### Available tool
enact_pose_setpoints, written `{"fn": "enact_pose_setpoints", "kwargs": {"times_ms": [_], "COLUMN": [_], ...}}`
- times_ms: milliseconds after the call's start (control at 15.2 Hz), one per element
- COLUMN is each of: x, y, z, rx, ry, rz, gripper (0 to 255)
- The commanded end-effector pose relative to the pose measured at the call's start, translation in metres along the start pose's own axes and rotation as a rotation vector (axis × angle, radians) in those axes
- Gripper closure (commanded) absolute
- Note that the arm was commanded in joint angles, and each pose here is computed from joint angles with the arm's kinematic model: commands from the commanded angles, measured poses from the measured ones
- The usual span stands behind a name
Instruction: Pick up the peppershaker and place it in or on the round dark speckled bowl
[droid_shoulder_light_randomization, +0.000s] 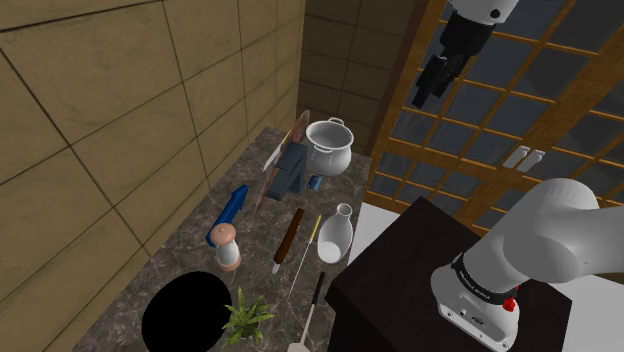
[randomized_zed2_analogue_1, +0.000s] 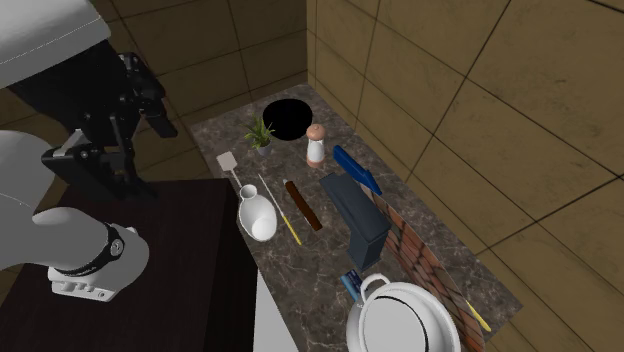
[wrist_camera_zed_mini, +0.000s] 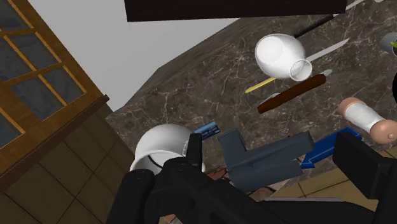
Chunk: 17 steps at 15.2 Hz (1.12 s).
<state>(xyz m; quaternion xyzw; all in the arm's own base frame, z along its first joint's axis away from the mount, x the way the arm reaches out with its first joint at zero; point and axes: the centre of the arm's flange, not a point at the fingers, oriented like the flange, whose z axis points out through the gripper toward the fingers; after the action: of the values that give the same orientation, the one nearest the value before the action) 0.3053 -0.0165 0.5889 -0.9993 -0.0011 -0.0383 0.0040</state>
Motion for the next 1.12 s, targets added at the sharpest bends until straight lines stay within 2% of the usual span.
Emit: {"fn": "enact_pose_setpoints", "kwargs": {"times_ms": [0, 1056], "x": [0.000, 0.078], "y": [0.000, -0.126], "z": [0.000, 0.144], "rx": [0.000, 0.061], "ry": [0.000, -0.019], "rz": [0.000, -0.057], "gripper": [0, 0]}}
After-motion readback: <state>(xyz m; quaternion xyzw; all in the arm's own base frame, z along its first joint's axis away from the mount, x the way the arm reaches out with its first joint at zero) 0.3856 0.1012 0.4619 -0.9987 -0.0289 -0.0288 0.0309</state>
